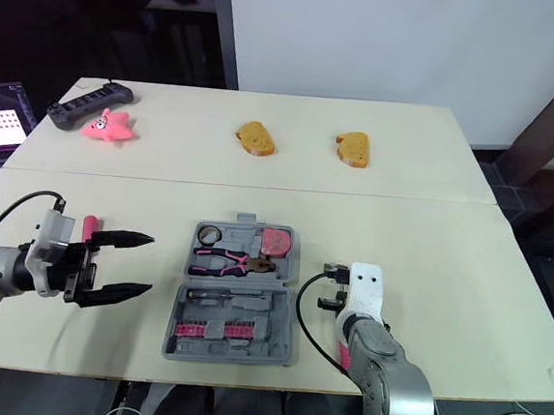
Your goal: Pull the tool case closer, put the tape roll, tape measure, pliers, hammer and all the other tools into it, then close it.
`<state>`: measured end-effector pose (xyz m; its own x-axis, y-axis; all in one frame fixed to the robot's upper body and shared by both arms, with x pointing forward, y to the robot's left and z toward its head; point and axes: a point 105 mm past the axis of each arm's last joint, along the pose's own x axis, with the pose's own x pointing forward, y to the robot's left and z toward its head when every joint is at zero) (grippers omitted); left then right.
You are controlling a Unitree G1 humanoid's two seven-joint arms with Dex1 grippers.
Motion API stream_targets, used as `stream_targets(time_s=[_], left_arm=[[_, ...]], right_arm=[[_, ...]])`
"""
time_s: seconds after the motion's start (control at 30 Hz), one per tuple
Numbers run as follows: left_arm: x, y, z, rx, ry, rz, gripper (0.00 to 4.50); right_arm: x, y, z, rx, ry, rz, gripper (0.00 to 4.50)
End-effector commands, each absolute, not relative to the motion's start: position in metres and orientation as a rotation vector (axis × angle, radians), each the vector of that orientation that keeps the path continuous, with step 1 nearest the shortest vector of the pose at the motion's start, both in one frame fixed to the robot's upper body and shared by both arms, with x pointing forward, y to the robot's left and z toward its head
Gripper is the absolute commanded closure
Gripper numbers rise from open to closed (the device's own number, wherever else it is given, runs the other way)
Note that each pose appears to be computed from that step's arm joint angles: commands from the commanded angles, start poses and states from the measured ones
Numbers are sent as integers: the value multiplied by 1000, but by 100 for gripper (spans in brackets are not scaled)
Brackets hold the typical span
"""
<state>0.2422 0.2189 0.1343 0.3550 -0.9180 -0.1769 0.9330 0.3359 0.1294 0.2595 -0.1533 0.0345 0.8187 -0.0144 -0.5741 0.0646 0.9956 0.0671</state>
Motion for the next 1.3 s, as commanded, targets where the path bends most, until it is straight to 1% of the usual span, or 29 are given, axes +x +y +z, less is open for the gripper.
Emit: stream_targets(time_s=[0.03, 0.07, 0.17, 0.27, 0.3, 0.4, 0.43, 0.53, 0.6, 0.7, 0.8, 0.9, 0.97, 1.0, 1.1, 1.2, 1.3], left_arm=[[243, 220, 141, 256, 61, -1212, 0], [243, 220, 141, 256, 60, -1211, 0], [242, 220, 141, 256, 58, -1209, 0], [242, 220, 141, 256, 55, -1206, 0], [242, 220, 141, 256, 53, -1204, 0], [243, 219, 142, 259, 47, -1195, 0], [243, 218, 141, 257, 44, -1193, 0], [242, 217, 140, 256, 43, -1194, 0], [242, 216, 140, 257, 43, -1192, 0], [243, 215, 140, 259, 41, -1191, 0], [243, 213, 141, 263, 36, -1191, 0], [242, 212, 141, 269, 32, -1190, 0], [240, 212, 142, 270, 28, -1183, 0], [239, 211, 143, 270, 25, -1177, 0], [236, 212, 144, 270, 24, -1165, 0], [234, 212, 144, 266, 23, -1151, 0], [231, 212, 143, 261, 24, -1137, 0]], right_arm=[[253, -161, 22, 142, 657, -65, 350], [253, -160, 26, 157, 647, -56, 319], [255, -162, 36, 179, 623, -58, 160], [255, -166, 54, 192, 589, -54, 16], [255, -167, 59, 189, 581, -47, 7], [253, -171, 82, 118, 562, 63, 7], [256, -172, 95, 36, 560, 177, 7], [261, -165, 130, -250, 567, 525, 7], [261, -156, 145, -429, 548, 708, 7], [262, -151, 160, -805, 484, 985, 7], [268, -155, 155, -1161, 443, 1248, 7], [281, -156, 134, -1640, 367, 1491, 7], [287, -153, 122, -1903, 278, 1632, 7], [287, -152, 117, -1981, 241, 1704, 7], [287, -147, 106, -2086, 145, 1826, 7], [290, -143, 96, -2185, 73, 1885, 7], [292, -140, 86, -2229, 51, 1905, 7]])
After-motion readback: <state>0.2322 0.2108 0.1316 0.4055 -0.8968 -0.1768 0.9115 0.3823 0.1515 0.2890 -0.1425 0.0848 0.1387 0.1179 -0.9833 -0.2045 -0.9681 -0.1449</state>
